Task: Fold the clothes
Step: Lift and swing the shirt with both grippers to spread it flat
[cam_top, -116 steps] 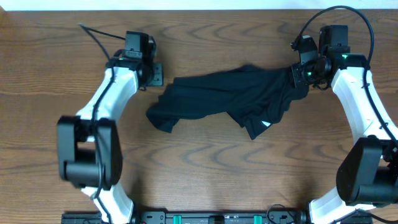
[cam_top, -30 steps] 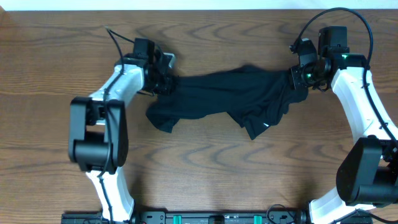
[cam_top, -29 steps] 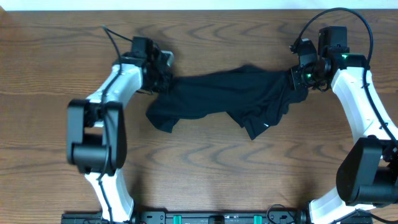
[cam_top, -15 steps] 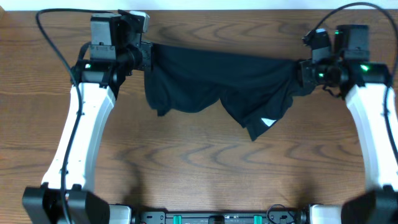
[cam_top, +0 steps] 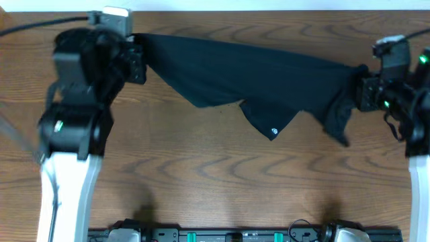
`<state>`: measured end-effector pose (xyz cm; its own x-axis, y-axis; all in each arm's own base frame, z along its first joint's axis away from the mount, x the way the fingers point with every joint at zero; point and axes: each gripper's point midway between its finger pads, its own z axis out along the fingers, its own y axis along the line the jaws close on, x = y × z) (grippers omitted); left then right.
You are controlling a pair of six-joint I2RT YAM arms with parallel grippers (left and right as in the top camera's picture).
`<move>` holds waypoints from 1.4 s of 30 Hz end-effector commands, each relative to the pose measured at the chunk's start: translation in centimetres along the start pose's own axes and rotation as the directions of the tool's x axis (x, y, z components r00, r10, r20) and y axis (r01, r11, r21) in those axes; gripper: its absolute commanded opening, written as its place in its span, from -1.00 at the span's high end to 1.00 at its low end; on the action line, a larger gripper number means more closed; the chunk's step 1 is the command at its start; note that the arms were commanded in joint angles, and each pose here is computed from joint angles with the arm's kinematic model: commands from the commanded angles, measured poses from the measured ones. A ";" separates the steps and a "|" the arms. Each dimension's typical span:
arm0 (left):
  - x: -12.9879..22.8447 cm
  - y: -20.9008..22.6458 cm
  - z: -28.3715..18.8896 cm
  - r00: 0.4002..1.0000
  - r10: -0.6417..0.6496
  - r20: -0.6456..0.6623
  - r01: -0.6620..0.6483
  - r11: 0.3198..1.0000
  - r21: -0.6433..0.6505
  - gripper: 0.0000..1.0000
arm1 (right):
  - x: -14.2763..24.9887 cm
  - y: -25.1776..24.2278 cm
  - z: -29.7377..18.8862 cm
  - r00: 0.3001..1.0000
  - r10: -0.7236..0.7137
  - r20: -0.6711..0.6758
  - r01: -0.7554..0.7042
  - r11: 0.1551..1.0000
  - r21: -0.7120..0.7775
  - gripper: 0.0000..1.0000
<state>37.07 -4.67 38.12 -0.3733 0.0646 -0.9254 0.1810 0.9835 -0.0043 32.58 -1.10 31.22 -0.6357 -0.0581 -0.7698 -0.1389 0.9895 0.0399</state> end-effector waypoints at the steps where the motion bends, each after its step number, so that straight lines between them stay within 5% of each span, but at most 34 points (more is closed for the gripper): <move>1: -1.9 0.9 -3.7 0.997 -0.003 0.080 0.008 0.998 -0.064 0.88 | -0.6 -0.5 -3.5 0.998 0.010 0.060 -0.013 0.998 0.058 0.98; 14: -0.1 0.1 -11.2 0.995 -0.048 0.088 0.054 0.997 -0.061 0.88 | -1.9 1.6 -15.4 0.982 0.009 0.191 -0.036 0.990 0.138 0.98; 20: 1.4 2.4 -10.9 0.992 -0.124 0.039 0.129 0.973 -0.194 0.88 | -3.4 1.5 -16.6 0.972 -0.009 0.237 -0.028 0.988 0.151 0.98; 28: 5.5 3.1 -2.2 0.967 -0.154 -0.203 0.109 0.970 -0.217 0.88 | -3.0 -1.1 -6.4 0.997 0.069 -0.036 -0.065 0.994 0.087 0.99; 36: 12.4 4.0 9.3 0.885 -0.174 -0.433 0.077 0.970 -0.231 0.88 | 0.4 -2.8 8.5 0.932 0.094 -0.351 -0.117 0.992 -0.044 0.98; 42: 17.8 4.7 17.6 0.852 -0.178 -0.493 0.068 0.970 -0.233 0.88 | 3.3 -3.9 19.2 0.897 0.088 -0.433 -0.135 0.988 -0.080 0.98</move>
<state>45.80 -3.38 17.51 -0.7838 -0.0246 -0.6205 -0.0090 0.9996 -0.0282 44.20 -2.26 18.93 -0.9004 -0.0040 -0.4350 -0.1090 0.9701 0.2168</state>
